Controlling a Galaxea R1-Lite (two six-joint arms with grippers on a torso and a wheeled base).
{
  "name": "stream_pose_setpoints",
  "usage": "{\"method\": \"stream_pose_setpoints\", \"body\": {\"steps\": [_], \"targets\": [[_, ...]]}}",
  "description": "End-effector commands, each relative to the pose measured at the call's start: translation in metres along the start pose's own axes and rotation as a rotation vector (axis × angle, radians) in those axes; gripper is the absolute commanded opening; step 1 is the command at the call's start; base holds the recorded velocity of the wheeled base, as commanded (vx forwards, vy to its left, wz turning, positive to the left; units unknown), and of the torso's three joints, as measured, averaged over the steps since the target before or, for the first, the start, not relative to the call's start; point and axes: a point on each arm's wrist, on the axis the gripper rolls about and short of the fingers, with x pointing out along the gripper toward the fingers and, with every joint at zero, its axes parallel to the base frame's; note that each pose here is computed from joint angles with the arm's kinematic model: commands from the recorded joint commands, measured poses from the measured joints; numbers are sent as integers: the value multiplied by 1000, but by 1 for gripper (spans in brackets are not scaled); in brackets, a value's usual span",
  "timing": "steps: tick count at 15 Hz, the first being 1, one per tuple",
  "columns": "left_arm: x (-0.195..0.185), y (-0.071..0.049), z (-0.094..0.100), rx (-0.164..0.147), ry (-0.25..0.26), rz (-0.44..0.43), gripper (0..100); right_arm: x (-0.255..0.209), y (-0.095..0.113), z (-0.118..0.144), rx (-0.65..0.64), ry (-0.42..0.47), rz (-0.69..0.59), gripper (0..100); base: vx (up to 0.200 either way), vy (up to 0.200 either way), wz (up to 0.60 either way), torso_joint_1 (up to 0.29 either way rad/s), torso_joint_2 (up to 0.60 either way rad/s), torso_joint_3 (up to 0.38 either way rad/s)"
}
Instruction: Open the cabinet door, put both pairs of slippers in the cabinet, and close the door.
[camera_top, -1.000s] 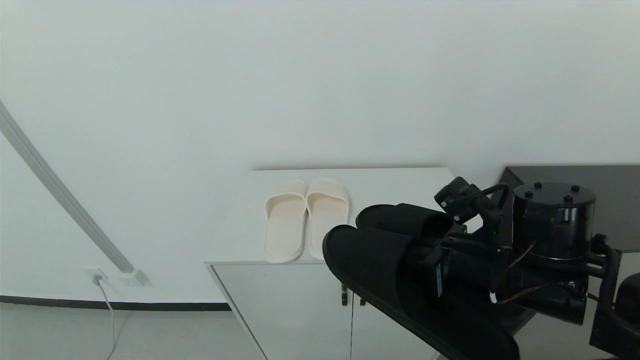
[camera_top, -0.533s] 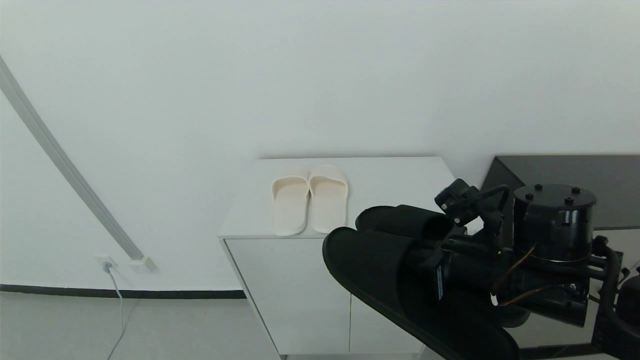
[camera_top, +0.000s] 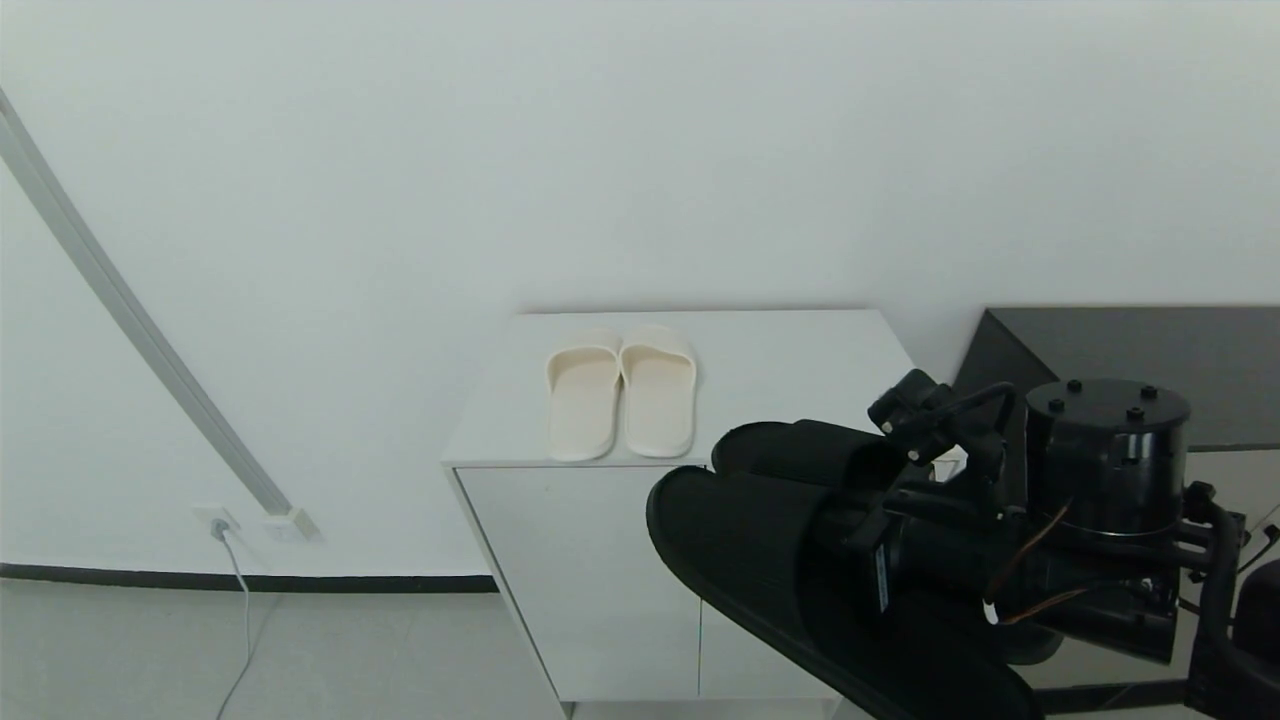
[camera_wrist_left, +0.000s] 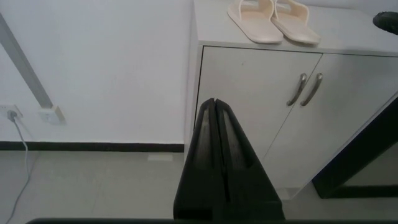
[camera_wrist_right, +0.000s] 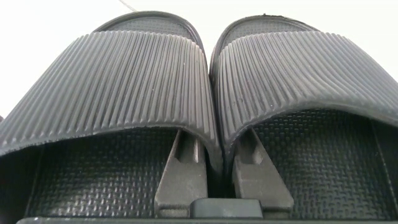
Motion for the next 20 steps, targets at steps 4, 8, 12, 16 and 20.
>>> {"method": "stream_pose_setpoints", "body": {"steps": [4, 8, 12, 16, 20], "targets": [[0, 0, 0, 1, 2, 0, 0, -1, 3, -4, 0, 13, 9, 0, 0, 0, 0, 0, 0, 0], [0, 0, 0, 1, 0, 0, 0, -3, 3, -5, 2, 15, 10, 0, 0, 0, 0, 0, 0, 0], [0, 0, 0, 0, 0, 0, 0, -5, 3, -6, 2, 18, 10, 0, 0, 0, 0, -134, 333, 167], [0, 0, 0, 3, 0, -1, 100, -5, 4, -8, 1, 25, 11, 0, 0, 0, 0, -165, 378, 211], [0, 0, 0, 4, 2, -1, 100, -5, 5, -11, 0, 35, 16, 0, 0, 0, 0, -198, 464, 262]]}}
